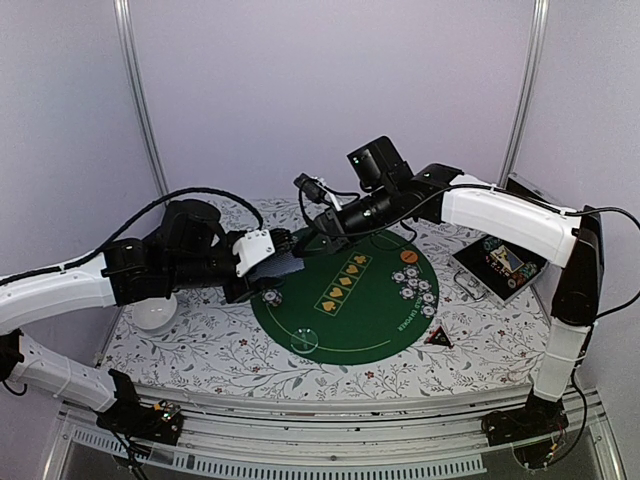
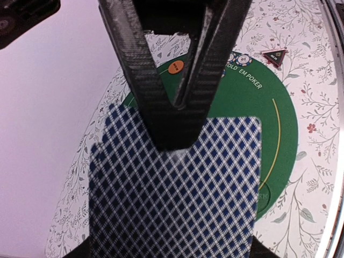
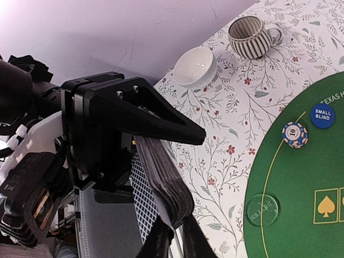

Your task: Distribute texas hold em gaming equipment

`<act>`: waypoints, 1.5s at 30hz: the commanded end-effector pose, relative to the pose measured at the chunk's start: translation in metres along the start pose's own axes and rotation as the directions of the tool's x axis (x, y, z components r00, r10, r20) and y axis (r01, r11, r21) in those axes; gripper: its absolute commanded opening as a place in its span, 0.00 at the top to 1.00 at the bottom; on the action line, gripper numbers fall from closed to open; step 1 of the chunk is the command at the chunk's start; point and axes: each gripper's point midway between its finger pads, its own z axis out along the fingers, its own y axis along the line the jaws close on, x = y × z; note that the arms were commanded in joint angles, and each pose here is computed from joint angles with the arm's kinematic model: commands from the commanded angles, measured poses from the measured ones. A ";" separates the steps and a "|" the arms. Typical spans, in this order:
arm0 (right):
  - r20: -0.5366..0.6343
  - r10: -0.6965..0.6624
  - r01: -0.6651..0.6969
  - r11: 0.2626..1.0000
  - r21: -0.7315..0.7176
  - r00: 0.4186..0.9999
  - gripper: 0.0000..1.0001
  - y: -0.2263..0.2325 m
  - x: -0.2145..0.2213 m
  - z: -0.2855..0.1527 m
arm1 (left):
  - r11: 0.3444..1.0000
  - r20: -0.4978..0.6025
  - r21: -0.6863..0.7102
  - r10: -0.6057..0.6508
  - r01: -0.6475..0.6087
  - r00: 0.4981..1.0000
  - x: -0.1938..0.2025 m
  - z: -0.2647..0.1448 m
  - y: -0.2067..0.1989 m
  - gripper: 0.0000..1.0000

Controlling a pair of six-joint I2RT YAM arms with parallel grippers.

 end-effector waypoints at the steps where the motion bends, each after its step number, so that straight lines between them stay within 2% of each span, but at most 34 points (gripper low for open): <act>1: -0.004 0.008 -0.008 0.999 -0.032 1.000 0.94 0.008 -0.005 -0.003 | 1.000 -0.009 0.001 -0.019 0.019 1.000 0.006 0.003 0.001 0.42; 6: 0.000 0.009 -0.009 0.999 -0.037 1.000 0.98 0.011 -0.007 -0.006 | 1.000 -0.016 0.000 -0.023 0.023 1.000 0.010 0.005 0.002 0.42; 14: 0.018 0.001 -0.001 1.000 0.006 1.000 0.99 0.006 -0.011 -0.018 | 0.999 -0.026 0.006 -0.038 0.038 0.999 0.018 0.004 0.000 0.42; 22: 0.009 -0.014 0.014 1.000 -0.022 1.000 0.99 0.013 -0.012 -0.021 | 0.998 -0.027 0.007 -0.055 0.055 0.998 0.020 0.003 0.001 0.43; 36: 0.160 -0.025 0.025 1.000 0.004 0.987 0.99 0.015 -0.049 -0.088 | 0.991 -0.050 -0.013 -0.136 0.136 0.989 0.032 0.006 0.009 0.43; 40: 0.236 -0.002 -0.018 0.997 0.080 0.972 0.99 -0.007 -0.062 -0.123 | 0.985 -0.063 -0.035 -0.172 0.170 0.983 0.040 0.006 0.016 0.45; 43: 0.302 0.039 -0.102 0.975 0.198 0.952 0.99 -0.043 -0.065 -0.148 | 0.980 -0.070 -0.058 -0.192 0.188 0.979 0.046 0.004 0.023 0.45; 45: 0.316 0.068 -0.160 0.948 0.276 0.946 0.99 -0.070 -0.060 -0.148 | 0.978 -0.069 -0.077 -0.200 0.194 0.977 0.048 0.003 0.030 0.45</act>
